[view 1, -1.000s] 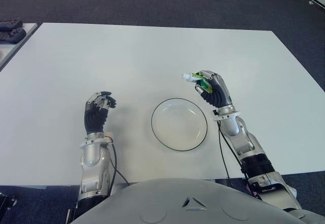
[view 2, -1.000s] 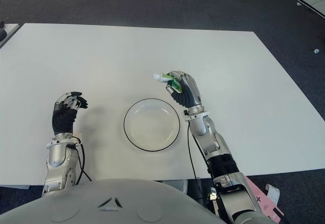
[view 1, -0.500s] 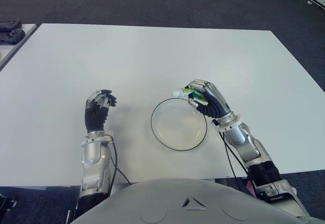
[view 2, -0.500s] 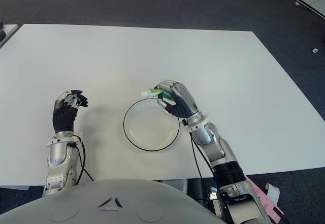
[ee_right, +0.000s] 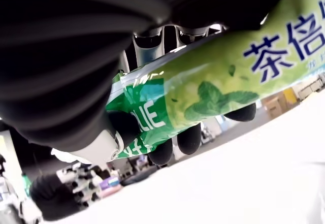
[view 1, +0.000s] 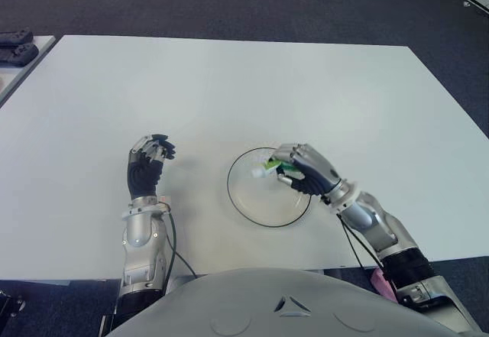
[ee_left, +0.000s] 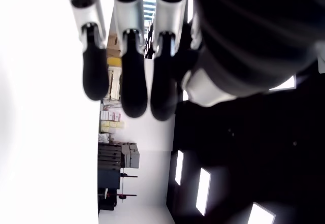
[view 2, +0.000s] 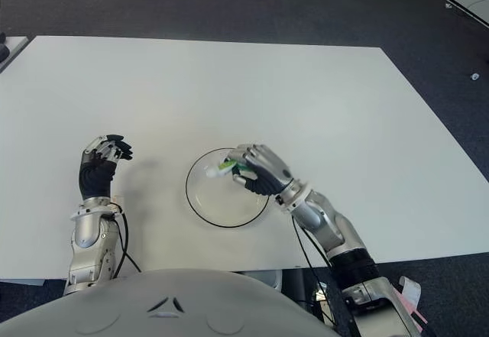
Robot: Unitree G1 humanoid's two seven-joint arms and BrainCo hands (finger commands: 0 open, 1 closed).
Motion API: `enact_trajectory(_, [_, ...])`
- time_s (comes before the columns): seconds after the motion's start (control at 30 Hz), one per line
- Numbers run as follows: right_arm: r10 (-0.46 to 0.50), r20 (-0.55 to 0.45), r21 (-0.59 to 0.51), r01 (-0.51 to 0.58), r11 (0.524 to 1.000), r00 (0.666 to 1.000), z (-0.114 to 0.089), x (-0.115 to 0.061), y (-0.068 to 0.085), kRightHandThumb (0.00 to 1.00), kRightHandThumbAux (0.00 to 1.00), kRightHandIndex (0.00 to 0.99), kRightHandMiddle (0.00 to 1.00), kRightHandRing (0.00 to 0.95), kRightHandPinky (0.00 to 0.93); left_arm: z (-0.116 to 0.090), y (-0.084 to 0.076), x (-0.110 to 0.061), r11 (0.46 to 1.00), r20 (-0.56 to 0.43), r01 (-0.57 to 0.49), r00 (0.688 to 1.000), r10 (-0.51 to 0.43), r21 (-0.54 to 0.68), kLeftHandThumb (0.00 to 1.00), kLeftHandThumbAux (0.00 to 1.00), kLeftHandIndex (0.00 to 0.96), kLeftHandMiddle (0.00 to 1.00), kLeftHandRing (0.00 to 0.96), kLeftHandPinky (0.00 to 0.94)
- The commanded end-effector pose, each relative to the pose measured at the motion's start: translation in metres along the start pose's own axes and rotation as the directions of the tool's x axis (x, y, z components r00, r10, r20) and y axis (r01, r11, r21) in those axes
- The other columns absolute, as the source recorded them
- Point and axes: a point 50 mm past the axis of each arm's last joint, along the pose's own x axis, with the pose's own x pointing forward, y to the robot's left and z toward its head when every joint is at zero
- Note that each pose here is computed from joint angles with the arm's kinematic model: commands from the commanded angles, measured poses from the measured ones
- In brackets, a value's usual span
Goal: Put the toothpaste on the table into the plate.
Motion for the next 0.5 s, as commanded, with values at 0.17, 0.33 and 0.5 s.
enact_trajectory(0.17, [0.136, -0.036, 0.0, -0.136, 0.991, 0.99, 0.002, -0.008, 0.028, 0.719, 0.711, 0.441, 0.892, 0.903, 0.898, -0.006, 0.003, -0.001, 0.999, -0.041, -0.012, 0.999, 0.013, 0.041, 0.706, 0.718, 0.438, 0.556, 0.549, 0.514])
enact_trajectory(0.33, [0.202, -0.078, 0.036, -0.2, 0.979, 0.976, 0.0, -0.01, 0.039, 0.716, 0.712, 0.441, 0.894, 0.903, 0.896, -0.007, 0.004, -0.001, 0.999, -0.042, -0.013, 0.999, 0.015, 0.053, 0.706, 0.718, 0.437, 0.559, 0.546, 0.505])
enact_trajectory(0.5, [0.243, -0.122, 0.057, -0.238, 0.97, 0.962, -0.002, -0.011, 0.048, 0.715, 0.713, 0.44, 0.898, 0.905, 0.899, -0.007, 0.004, -0.002, 0.998, -0.042, -0.013, 0.999, 0.016, 0.056, 0.706, 0.719, 0.437, 0.56, 0.545, 0.507])
